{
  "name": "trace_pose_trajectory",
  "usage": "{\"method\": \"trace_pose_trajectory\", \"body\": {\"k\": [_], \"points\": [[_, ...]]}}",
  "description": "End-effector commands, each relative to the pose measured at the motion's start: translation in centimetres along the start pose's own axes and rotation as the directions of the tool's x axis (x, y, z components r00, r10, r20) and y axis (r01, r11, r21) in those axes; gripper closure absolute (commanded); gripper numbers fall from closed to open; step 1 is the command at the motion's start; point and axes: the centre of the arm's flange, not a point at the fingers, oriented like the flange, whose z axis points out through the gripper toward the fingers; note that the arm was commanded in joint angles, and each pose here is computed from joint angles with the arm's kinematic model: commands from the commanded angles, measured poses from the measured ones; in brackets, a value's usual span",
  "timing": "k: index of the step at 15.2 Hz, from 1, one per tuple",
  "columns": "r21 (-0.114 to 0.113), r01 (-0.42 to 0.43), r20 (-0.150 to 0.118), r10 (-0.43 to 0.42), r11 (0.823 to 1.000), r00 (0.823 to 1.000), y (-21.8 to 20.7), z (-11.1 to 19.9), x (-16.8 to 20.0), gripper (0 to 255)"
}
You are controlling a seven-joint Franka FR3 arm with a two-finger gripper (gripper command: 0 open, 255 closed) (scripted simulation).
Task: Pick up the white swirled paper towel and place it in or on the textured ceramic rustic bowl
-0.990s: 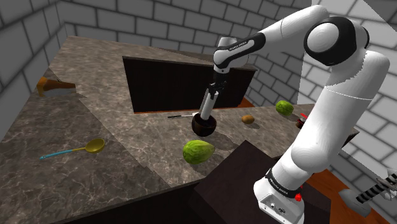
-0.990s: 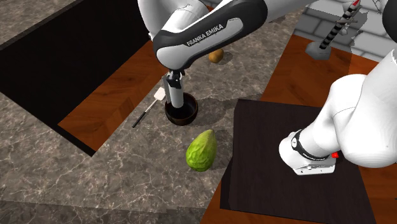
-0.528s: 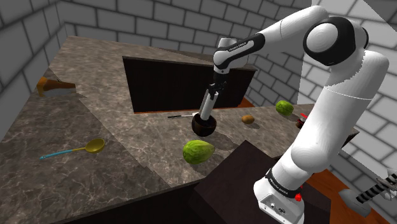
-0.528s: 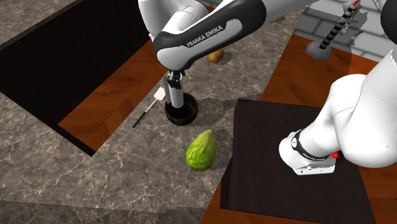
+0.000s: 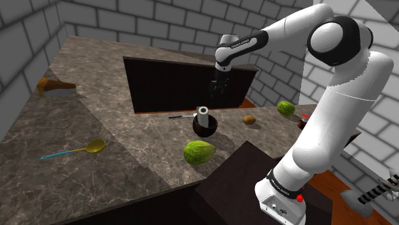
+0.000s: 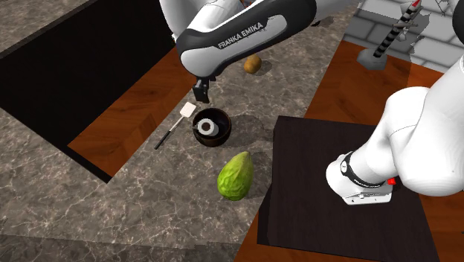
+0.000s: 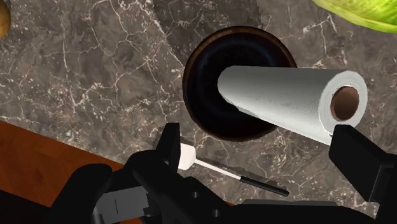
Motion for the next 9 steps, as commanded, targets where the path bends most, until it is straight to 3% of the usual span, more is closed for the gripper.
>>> {"method": "trace_pose_trajectory", "body": {"k": [1, 9], "points": [[0.0, 0.0, 0.001, 0.0, 1.0, 1.0, 0.0, -2.3, 0.0, 0], [0.0, 0.0, 0.001, 0.0, 1.0, 1.0, 0.0, -3.4, 0.0, 0]]}}
